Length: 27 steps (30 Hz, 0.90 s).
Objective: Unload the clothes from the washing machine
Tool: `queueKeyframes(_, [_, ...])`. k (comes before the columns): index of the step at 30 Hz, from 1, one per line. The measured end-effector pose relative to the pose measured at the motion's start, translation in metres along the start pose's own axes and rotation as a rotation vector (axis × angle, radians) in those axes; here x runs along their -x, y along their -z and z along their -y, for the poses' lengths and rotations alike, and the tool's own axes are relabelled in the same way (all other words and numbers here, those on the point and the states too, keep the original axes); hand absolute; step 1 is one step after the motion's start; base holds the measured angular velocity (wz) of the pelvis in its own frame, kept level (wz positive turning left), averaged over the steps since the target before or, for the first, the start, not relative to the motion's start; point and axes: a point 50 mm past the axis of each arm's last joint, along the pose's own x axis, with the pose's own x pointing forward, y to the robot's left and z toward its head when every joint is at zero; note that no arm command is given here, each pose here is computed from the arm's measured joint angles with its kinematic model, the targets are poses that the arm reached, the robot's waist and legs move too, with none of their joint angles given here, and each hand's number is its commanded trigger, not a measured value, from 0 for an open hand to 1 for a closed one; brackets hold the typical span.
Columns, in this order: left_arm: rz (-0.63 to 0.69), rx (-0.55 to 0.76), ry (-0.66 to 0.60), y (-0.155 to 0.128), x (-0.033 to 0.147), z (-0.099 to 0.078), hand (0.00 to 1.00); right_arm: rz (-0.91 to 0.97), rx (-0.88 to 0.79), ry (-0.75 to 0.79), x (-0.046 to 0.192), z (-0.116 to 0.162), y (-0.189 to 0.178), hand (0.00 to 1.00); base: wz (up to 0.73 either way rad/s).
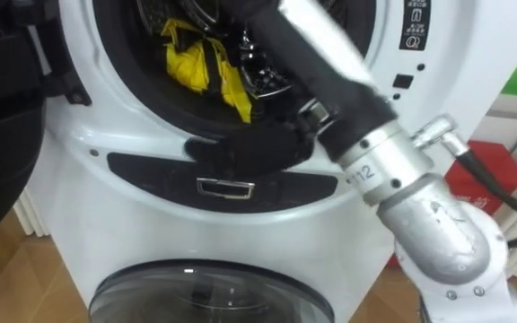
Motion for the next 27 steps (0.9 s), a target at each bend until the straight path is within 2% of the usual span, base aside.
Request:
queueKeyframes(3, [0.007, 0.001, -0.001, -0.003, 0.0, 0.0, 0.0, -0.001, 0.083, 0.006, -0.004, 0.005, -0.001, 0.0, 0.0])
queueKeyframes(8, [0.026, 0.0, -0.029, -0.008, 0.0, -0.006, 0.0, 0.013, 0.241, 0.016, -0.022, 0.025, -0.004, 0.0, 0.01])
queueKeyframes(19, [-0.011, -0.004, -0.037, 0.001, 0.0, -0.009, 0.0, -0.053, 0.234, -0.007, -0.04, 0.035, 0.018, 0.0, 0.07])
queueKeyframes(27, [-0.006, -0.005, -0.047, -0.001, -0.001, -0.013, 0.0, -0.107, 0.27, -0.016, -0.043, 0.03, 0.033, 0.0, 0.02])
